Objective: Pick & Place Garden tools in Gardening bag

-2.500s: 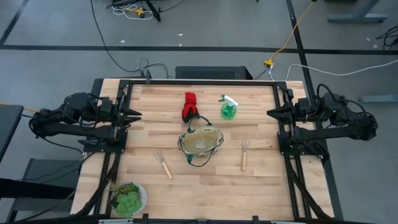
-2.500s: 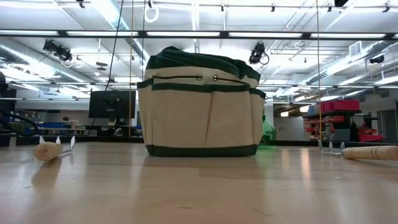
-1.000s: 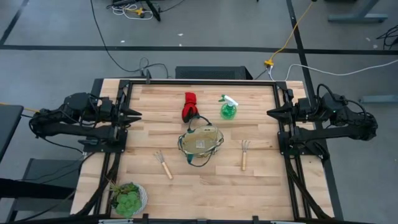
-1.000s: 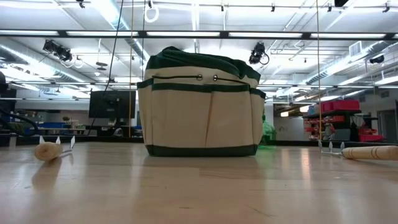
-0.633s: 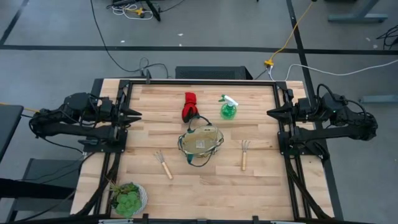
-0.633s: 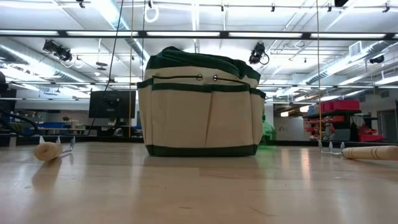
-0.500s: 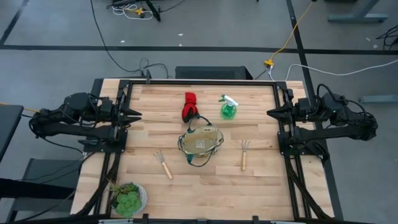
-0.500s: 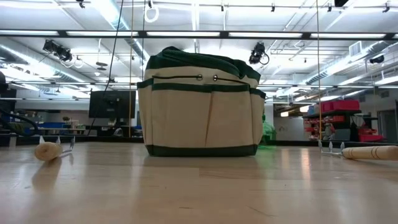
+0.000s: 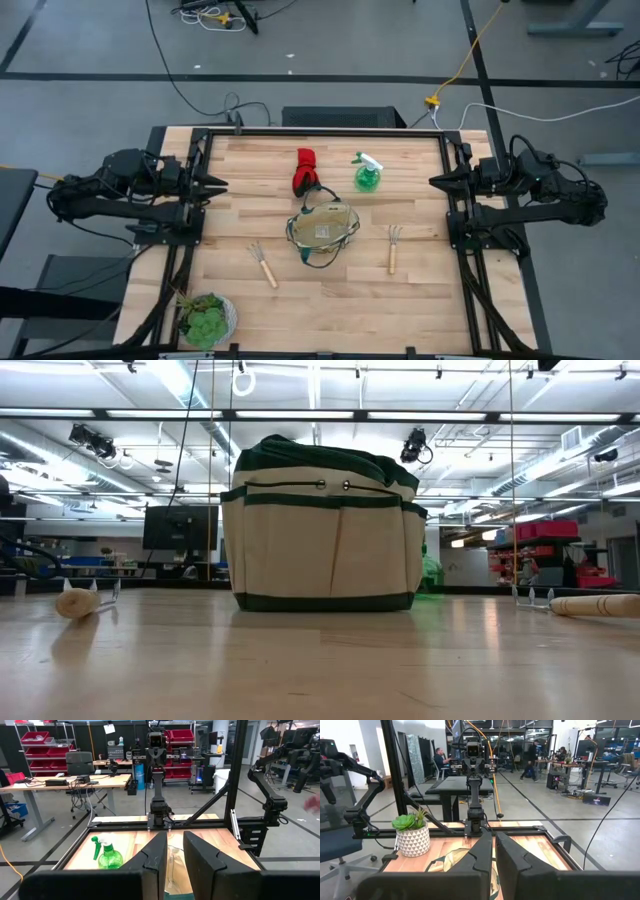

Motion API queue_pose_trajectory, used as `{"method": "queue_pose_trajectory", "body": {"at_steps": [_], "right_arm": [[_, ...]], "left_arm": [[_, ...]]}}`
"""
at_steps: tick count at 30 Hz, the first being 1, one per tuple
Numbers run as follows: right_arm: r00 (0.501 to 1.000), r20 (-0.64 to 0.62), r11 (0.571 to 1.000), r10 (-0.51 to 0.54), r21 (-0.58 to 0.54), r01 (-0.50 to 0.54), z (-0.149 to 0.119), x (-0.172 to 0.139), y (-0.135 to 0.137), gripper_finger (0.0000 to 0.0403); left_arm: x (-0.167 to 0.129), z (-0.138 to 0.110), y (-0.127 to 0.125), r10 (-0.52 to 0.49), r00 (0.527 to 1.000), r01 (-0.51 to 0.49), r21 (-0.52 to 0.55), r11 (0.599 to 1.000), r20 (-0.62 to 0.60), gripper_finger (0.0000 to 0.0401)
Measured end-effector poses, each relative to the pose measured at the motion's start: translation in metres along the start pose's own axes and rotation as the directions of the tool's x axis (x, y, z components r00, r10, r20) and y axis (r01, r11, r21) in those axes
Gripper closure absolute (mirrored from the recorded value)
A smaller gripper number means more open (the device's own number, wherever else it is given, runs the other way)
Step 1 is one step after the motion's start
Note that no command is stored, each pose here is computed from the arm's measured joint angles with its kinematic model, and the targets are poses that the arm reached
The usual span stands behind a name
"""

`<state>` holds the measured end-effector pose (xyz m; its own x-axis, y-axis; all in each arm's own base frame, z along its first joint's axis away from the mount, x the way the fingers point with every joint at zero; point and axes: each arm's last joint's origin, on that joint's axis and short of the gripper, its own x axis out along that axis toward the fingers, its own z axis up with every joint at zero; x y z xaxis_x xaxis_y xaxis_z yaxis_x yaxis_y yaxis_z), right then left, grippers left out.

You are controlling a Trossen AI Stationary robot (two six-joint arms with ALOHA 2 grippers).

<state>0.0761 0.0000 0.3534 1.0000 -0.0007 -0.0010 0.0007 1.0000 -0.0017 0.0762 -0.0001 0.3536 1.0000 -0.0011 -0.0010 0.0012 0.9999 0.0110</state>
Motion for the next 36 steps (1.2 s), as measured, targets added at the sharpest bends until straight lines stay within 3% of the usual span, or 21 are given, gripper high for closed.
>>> {"method": "queue_pose_trajectory", "body": {"at_steps": [27, 36], "right_arm": [[1.0, 0.002, 1.0, -0.003, 0.001, 0.003, 0.0003, 0.0001, -0.0001, 0.0376], [0.999, 0.053, 0.989, -0.003, 0.15, -0.005, 0.0052, 0.0, -0.0001, 0.0376]], "left_arm": [[-0.0001, 0.0, 0.0, 0.0, 1.0, 0.0, 0.0, 1.0, 0.0, 0.033], [0.0, 0.0, 0.0, 0.0, 1.0, 0.0, 0.0, 1.0, 0.0, 0.033]]}}
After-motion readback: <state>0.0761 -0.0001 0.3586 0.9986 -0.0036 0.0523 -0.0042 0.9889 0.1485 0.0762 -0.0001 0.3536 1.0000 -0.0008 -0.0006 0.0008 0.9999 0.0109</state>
